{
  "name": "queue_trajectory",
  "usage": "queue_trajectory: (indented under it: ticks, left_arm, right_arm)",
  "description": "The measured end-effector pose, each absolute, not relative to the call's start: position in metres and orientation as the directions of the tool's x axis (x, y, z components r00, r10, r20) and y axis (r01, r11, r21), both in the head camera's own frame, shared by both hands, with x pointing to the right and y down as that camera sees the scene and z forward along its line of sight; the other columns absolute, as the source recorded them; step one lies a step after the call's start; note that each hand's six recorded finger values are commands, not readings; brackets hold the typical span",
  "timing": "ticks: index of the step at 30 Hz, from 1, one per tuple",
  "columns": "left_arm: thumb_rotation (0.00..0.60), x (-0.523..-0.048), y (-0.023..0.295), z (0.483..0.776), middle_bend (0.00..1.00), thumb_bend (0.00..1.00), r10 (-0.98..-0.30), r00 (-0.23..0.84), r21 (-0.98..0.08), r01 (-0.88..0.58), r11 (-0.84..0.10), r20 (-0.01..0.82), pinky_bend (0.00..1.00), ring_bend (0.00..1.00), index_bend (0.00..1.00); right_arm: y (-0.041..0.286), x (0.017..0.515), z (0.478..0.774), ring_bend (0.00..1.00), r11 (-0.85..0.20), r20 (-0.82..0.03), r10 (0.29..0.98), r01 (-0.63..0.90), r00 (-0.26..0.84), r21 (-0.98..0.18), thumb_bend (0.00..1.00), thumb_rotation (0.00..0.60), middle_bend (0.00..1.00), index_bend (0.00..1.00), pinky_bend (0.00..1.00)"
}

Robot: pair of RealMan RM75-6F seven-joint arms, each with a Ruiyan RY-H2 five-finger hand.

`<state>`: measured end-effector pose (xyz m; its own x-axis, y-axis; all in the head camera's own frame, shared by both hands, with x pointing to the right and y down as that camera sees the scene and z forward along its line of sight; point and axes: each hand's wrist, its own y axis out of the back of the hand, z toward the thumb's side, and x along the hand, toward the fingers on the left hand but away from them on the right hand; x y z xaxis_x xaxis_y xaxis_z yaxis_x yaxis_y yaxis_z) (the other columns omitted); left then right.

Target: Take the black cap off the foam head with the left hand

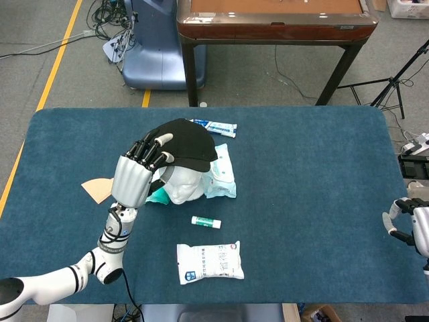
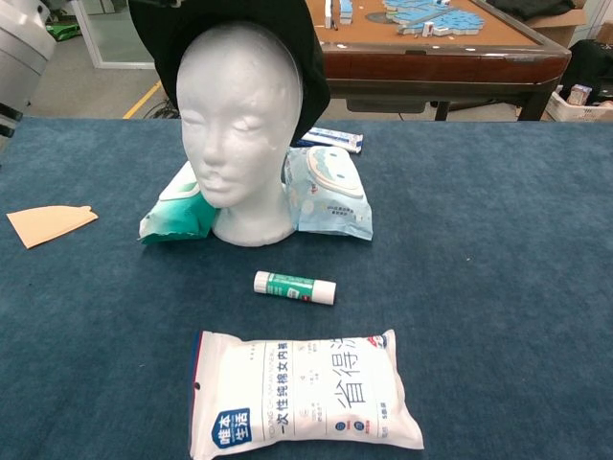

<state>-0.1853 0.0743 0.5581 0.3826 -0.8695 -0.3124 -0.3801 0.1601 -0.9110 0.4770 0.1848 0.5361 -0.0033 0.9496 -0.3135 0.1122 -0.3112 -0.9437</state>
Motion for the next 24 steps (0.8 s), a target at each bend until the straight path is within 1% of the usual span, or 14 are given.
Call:
queue_trajectory:
  ticks: [11, 24]
  left_arm:
    - [0.6, -0.181, 0.061, 0.555, 0.28, 0.36, -0.883, 0.365, -0.92, -0.357, 0.159, -0.294, 0.43, 0.18, 0.59]
    - [0.6, -0.189, 0.036, 0.56, 0.28, 0.36, -0.921, 0.306, -0.942, -0.301, 0.146, -0.24, 0.43, 0.18, 0.6]
  right_arm:
    - [0.185, 0.476, 0.537, 0.51, -0.317, -0.319, 0.948, 0.112, 0.002, -0.942, 0.44, 0.6, 0.6, 0.75, 0.56]
    - [0.185, 0.475, 0.54, 0.51, -0.325, -0.327, 0.945, 0.112, 0.006, -0.939, 0.44, 0.6, 0.6, 0.75, 0.56]
